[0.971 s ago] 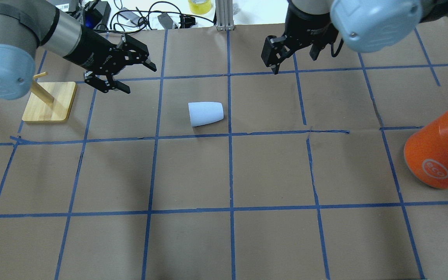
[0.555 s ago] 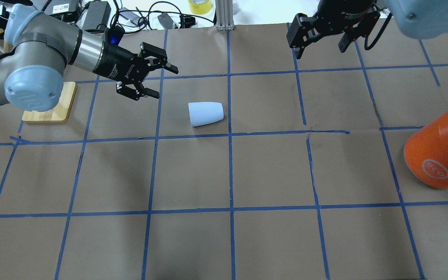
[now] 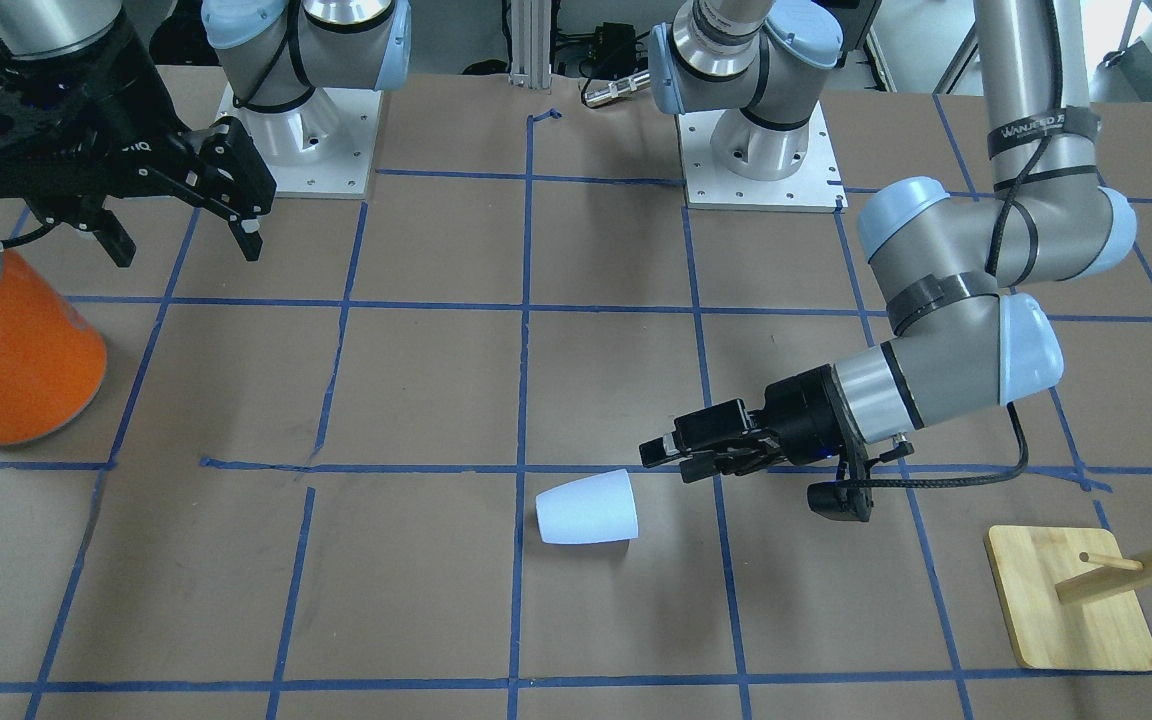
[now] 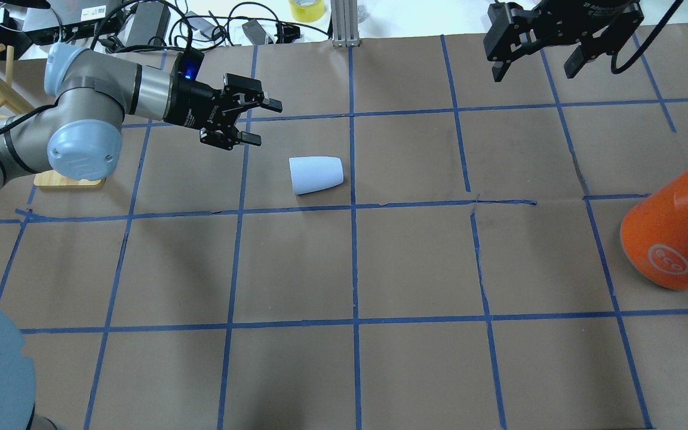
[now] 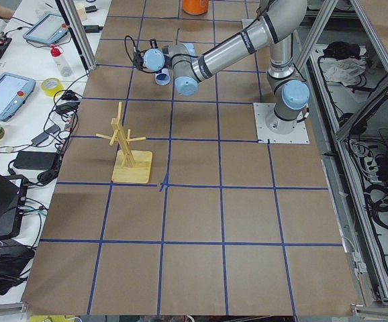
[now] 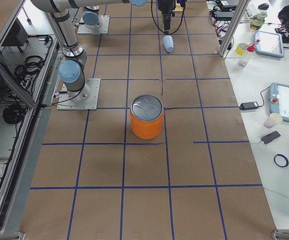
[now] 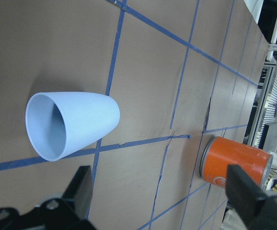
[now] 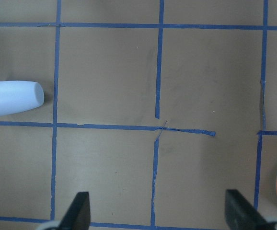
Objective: Flip cup
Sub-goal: 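Move the left gripper toward the cup's open end while the right arm withdraws, then insert the left gripper into the cup mouth and close on the rim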
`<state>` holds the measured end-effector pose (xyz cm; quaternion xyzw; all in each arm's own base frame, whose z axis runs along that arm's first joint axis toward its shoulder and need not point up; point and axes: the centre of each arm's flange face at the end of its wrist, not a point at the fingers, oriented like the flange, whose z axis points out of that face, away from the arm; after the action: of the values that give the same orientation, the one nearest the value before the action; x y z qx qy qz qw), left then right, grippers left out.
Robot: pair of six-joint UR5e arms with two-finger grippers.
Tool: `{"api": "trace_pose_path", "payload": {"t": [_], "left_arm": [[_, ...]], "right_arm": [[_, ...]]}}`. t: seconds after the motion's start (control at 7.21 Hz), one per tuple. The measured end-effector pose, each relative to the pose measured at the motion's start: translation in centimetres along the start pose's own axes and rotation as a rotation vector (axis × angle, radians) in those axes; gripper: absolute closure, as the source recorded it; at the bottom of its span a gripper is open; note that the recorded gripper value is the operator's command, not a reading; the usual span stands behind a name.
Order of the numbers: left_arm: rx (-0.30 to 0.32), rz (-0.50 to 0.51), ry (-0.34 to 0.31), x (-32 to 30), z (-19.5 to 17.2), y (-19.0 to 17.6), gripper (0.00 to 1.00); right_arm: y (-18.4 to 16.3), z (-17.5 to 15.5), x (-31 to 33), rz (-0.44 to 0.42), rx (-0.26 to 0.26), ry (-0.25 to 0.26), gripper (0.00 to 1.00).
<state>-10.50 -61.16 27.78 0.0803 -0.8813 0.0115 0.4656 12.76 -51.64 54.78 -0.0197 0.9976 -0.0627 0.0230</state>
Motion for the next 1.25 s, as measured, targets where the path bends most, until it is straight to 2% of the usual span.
{"api": "trace_pose_path", "payload": {"t": [0.42,0.69,0.97,1.25], "left_arm": [[-0.013,0.081,0.064,-4.6,1.5,-1.4,0.00],[-0.014,0.107,0.077,-7.1,2.8,-1.9,0.00],[-0.017,0.087,0.165,-8.9,4.5,-1.2,0.00],[-0.023,0.055,0.216,-10.0,5.6,-0.5,0.00]], "right_arm": [[1.4,0.6,0.0,0.083,0.001,0.045,0.00],[2.4,1.8,-0.1,0.087,0.018,0.049,0.00],[2.9,2.1,-0.2,0.087,0.019,0.048,0.00],[2.9,2.1,-0.2,0.086,0.021,0.049,0.00]]}}
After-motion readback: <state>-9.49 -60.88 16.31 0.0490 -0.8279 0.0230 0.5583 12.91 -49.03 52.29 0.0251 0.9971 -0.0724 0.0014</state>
